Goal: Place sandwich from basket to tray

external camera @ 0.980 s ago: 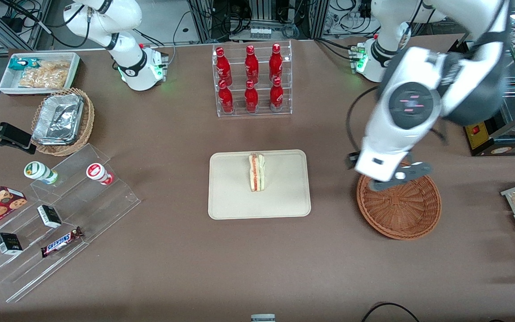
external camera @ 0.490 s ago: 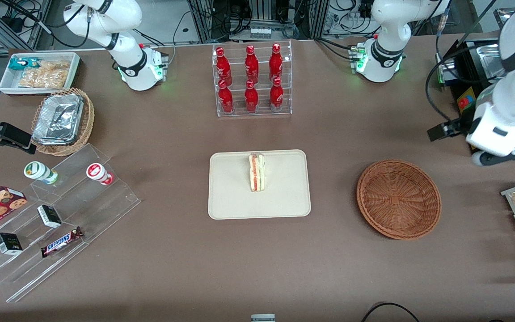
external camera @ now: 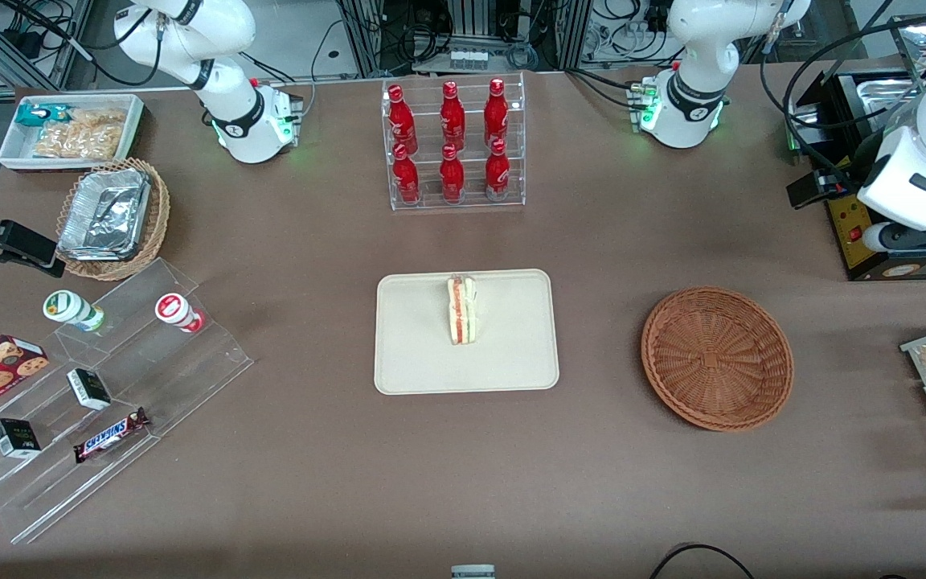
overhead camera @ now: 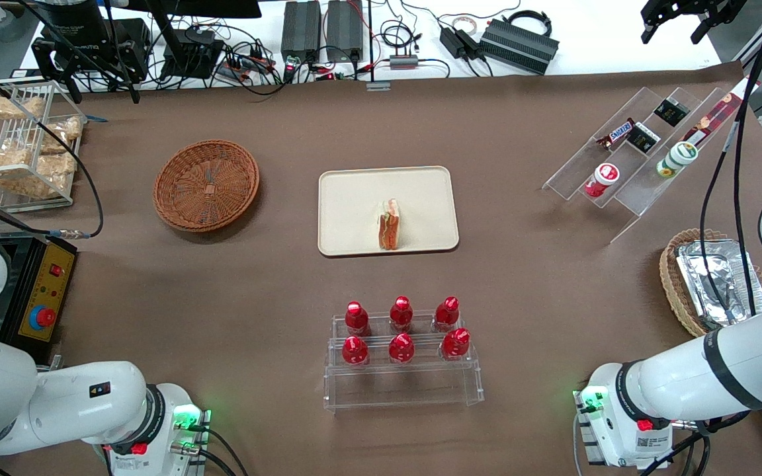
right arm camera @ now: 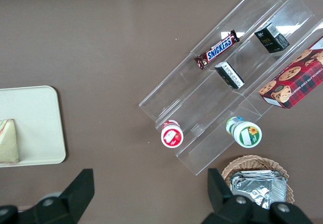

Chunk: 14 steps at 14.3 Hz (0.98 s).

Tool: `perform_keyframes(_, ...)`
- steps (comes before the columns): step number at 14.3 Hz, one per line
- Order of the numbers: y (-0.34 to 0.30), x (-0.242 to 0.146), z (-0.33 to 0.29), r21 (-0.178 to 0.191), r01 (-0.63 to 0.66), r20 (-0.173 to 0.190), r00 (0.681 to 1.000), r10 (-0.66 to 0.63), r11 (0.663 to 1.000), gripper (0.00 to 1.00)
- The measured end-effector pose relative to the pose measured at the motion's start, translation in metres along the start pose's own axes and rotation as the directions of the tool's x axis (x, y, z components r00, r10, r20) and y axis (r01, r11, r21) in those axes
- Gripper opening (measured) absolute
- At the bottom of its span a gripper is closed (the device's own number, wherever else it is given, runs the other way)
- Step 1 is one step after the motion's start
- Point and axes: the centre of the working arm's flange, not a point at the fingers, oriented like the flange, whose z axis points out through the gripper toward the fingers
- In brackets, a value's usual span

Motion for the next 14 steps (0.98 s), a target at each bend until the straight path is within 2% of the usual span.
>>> perform_keyframes(8, -0.001, -0.014, -0.006, 0.008, -0.03, -0.013, 0.999, 0.03, 1.0, 1.0)
perform_keyframes(14, 0.0, -0.023, -0.005, -0.005, -0.055, -0.007, 0.998, 0.055, 0.998, 1.0)
